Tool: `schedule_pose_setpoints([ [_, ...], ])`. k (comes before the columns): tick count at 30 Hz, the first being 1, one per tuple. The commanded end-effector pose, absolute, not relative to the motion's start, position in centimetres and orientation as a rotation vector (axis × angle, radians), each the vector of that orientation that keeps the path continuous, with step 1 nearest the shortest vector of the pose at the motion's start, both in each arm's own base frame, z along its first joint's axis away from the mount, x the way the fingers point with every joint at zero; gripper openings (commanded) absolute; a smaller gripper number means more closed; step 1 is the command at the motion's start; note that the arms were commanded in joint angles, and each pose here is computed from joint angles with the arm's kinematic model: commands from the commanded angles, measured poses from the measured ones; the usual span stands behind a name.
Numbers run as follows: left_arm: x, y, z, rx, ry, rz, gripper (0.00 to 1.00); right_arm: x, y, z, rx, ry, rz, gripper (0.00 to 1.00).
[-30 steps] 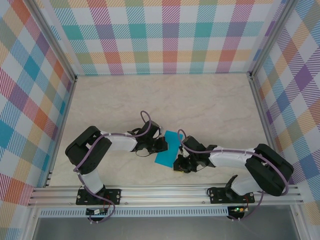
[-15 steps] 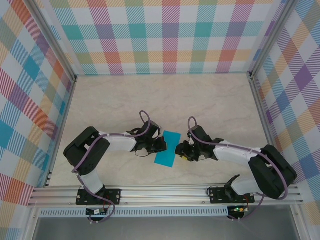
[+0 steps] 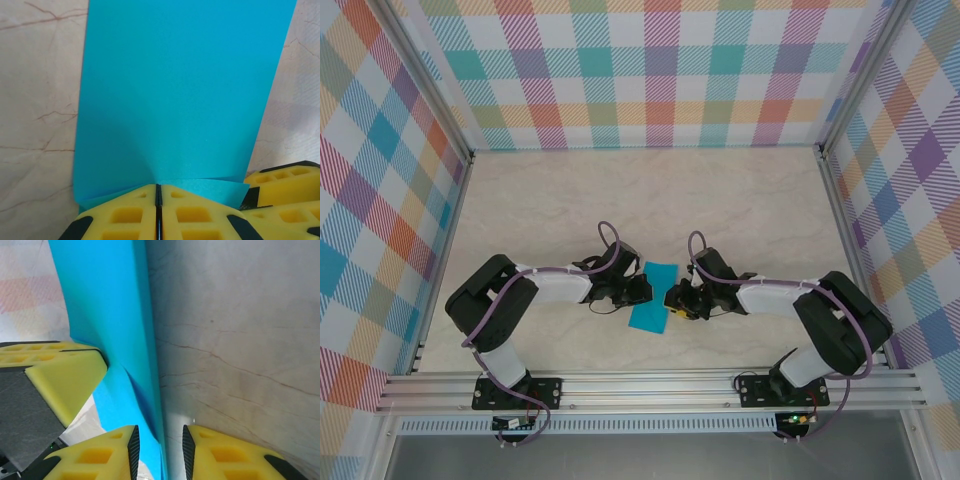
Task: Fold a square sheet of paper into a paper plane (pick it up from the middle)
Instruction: Turn over the paper at the center of the table.
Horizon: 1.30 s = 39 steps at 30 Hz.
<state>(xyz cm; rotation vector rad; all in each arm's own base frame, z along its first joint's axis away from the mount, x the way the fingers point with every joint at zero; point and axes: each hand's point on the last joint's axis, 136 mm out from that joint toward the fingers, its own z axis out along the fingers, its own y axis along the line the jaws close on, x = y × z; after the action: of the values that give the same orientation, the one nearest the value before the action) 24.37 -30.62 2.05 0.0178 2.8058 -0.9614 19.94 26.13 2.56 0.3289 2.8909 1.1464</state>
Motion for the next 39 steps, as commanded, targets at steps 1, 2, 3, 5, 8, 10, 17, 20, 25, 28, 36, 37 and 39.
schedule_pose_setpoints([
  [1,24.6,-30.9,3.1,0.033,2.790,-0.958,0.10,20.3,27.4,3.5,0.260,2.855,1.243,0.31],
  [2,24.6,-30.9,3.1,0.031,2.790,-0.958,0.10,20.3,27.6,3.5,0.252,2.858,1.257,0.30],
  [3,24.7,-30.9,3.2,0.031,2.788,-0.961,0.10,20.3,27.6,3.5,0.250,2.861,1.258,0.29],
  [5,24.7,-31.0,3.3,0.032,2.783,-0.966,0.10,20.3,27.8,3.4,0.241,2.862,1.267,0.29],
  [8,24.8,-31.5,4.1,0.038,2.761,-1.003,0.12,20.3,28.2,3.2,0.219,2.868,1.286,0.25],
  [10,24.9,-32.0,5.2,0.036,2.724,-1.068,0.17,20.4,28.3,3.3,0.212,2.866,1.291,0.22],
  [17,25.8,-29.8,10.7,-0.013,2.561,-1.038,0.33,20.2,27.9,4.4,0.134,2.839,1.273,0.12],
  [20,25.5,-27.2,12.5,-0.047,2.507,-0.966,0.38,20.1,27.3,5.6,0.091,2.834,1.225,0.10],
  [25,24.1,-21.6,14.5,-0.085,2.462,-0.770,0.45,19.6,25.1,8.3,0.014,2.861,1.038,0.09],
  [28,23.0,-18.7,15.5,-0.108,2.427,-0.705,0.52,19.3,22.7,10.4,-0.014,2.885,0.843,0.09],
  [36,20.1,-14.7,17.1,-0.134,2.417,-0.663,0.76,18.7,13.6,15.8,0.106,2.928,0.146,0.11],
  [37,19.8,-14.9,17.1,-0.107,2.428,-0.682,0.78,18.7,12.4,16.1,0.119,2.931,0.034,0.10],
  [39,19.2,-14.9,16.8,-0.084,2.459,-0.696,0.78,18.8,10.4,16.9,0.127,2.925,-0.191,0.08],
])
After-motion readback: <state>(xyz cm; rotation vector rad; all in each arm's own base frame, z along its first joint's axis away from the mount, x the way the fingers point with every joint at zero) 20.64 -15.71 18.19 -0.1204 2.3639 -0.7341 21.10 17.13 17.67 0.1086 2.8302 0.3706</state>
